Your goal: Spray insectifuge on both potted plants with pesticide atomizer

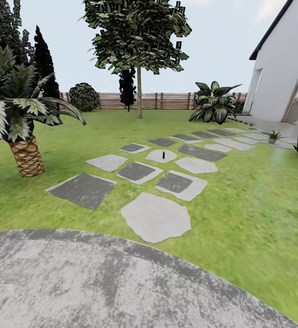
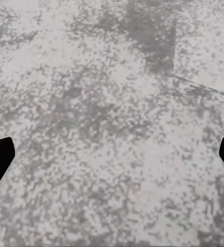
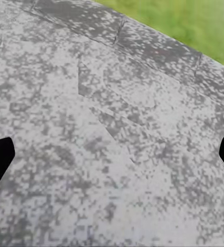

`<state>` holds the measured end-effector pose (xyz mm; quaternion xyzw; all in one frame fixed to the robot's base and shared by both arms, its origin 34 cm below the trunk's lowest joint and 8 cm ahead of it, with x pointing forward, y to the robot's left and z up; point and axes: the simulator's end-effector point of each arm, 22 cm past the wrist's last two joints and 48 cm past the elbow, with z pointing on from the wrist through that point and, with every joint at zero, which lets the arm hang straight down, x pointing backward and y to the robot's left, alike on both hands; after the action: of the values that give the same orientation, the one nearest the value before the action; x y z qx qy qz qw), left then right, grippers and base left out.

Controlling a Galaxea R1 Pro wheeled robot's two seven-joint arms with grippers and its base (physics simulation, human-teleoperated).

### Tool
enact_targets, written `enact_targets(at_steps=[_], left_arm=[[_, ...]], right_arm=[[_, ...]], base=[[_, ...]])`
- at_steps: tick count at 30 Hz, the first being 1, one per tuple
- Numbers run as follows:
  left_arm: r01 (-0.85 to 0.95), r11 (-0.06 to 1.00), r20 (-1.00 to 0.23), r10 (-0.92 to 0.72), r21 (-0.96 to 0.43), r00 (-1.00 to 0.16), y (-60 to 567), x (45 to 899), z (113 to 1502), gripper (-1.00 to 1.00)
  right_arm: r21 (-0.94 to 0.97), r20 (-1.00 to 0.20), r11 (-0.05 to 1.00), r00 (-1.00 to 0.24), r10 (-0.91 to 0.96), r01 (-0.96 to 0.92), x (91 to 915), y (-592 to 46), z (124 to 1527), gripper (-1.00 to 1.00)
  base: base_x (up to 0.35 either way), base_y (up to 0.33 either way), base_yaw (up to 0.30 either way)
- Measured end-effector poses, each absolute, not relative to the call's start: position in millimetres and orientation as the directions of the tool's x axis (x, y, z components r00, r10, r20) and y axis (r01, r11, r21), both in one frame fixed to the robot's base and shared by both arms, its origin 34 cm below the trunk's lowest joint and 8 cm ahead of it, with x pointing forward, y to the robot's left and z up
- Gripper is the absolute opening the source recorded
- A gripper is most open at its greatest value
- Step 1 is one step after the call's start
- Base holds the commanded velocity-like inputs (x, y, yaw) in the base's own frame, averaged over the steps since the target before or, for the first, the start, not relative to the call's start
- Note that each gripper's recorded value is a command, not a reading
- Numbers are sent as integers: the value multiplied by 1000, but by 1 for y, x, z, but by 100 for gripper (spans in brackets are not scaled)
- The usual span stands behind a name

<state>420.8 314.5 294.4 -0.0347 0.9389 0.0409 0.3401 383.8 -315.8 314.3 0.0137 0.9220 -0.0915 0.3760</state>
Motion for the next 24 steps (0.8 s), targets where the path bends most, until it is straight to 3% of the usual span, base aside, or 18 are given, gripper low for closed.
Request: enact_targets(at_steps=[24], left_arm=[[-93, 994, -641, -37, 53, -767, 315, 421, 294, 100]], right_arm=[[-159, -696, 983, -717, -44, 94, 384, -316, 314, 100]], base=[[339, 0, 0]])
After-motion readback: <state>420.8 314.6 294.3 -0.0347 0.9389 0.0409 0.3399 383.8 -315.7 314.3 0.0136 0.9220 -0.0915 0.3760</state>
